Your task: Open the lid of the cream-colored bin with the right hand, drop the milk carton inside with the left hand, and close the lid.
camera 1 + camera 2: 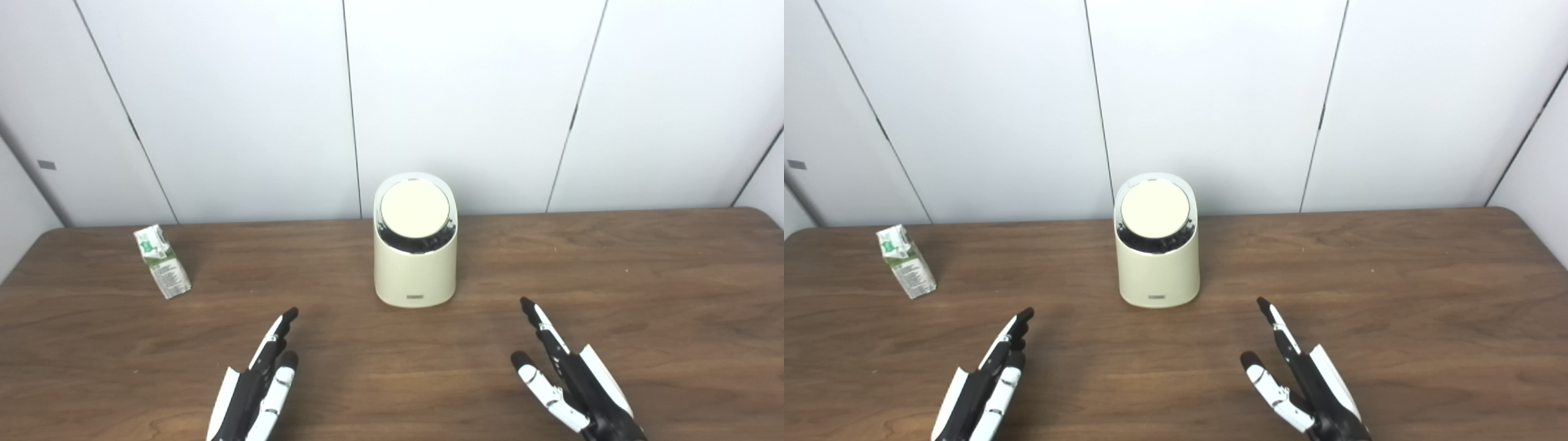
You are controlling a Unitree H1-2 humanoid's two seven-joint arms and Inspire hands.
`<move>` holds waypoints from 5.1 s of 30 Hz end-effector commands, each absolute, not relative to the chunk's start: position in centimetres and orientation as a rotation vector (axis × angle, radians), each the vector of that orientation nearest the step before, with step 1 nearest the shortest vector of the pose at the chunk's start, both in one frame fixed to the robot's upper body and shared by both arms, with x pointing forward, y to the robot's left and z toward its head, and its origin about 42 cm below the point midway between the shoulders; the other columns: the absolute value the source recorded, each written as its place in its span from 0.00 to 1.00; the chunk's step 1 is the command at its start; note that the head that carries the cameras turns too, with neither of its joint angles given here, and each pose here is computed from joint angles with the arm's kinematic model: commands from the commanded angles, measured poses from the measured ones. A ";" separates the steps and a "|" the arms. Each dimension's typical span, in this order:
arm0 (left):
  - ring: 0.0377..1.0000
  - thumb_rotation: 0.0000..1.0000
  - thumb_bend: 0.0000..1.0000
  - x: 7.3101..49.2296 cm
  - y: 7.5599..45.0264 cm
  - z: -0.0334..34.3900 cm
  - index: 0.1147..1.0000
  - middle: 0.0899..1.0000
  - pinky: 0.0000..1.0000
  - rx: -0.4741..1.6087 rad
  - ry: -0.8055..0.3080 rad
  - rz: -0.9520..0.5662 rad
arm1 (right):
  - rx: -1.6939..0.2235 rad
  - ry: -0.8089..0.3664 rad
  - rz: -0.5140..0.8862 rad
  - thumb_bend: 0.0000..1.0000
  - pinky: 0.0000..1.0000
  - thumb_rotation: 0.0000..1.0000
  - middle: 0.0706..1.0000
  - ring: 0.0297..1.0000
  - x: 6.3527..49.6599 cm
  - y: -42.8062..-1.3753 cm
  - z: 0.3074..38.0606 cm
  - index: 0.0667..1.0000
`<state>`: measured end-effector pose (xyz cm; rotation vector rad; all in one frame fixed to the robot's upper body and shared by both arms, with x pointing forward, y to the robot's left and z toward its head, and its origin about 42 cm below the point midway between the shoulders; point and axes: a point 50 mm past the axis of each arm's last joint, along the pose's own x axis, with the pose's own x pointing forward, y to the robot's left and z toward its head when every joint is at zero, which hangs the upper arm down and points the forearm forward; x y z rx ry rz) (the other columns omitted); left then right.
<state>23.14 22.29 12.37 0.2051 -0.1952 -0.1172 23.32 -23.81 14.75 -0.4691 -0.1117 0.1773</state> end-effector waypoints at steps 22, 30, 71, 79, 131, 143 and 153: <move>1.00 0.95 0.39 23.5 22.1 13.4 1.00 1.00 1.00 0.206 -0.263 -0.115 | -0.469 -0.212 0.133 0.23 1.00 0.98 1.00 1.00 24.2 -23.7 16.7 1.00; 1.00 0.93 0.37 23.7 22.0 13.3 1.00 1.00 1.00 0.202 -0.264 -0.113 | -0.385 -0.342 0.082 0.41 0.99 0.99 1.00 1.00 26.4 -23.3 19.7 1.00; 1.00 0.87 0.41 23.6 22.3 12.6 1.00 1.00 1.00 0.209 -0.261 -0.105 | -0.875 -0.463 0.023 0.84 1.00 0.46 1.00 1.00 42.8 -12.6 32.4 1.00; 1.00 0.86 0.42 23.5 22.3 12.7 1.00 1.00 1.00 0.221 -0.259 -0.107 | -0.898 -0.441 0.025 0.83 1.00 0.45 1.00 1.00 44.0 -12.4 31.9 1.00; 1.00 0.92 0.43 23.4 22.5 13.1 1.00 1.00 1.00 0.151 -0.226 -0.121 | -1.007 -0.378 -0.003 0.92 0.90 0.27 1.00 1.00 44.9 -14.3 29.8 1.00; 1.00 0.93 0.41 23.5 22.5 13.2 1.00 1.00 1.00 0.170 -0.233 -0.119 | -0.928 -0.411 0.033 0.91 0.98 0.92 1.00 1.00 44.0 -14.6 30.1 1.00; 1.00 0.95 0.39 23.6 22.5 13.1 1.00 1.00 1.00 0.202 -0.239 -0.115 | -0.780 -0.442 0.101 0.91 0.89 1.00 1.00 1.00 41.3 -17.1 28.0 1.00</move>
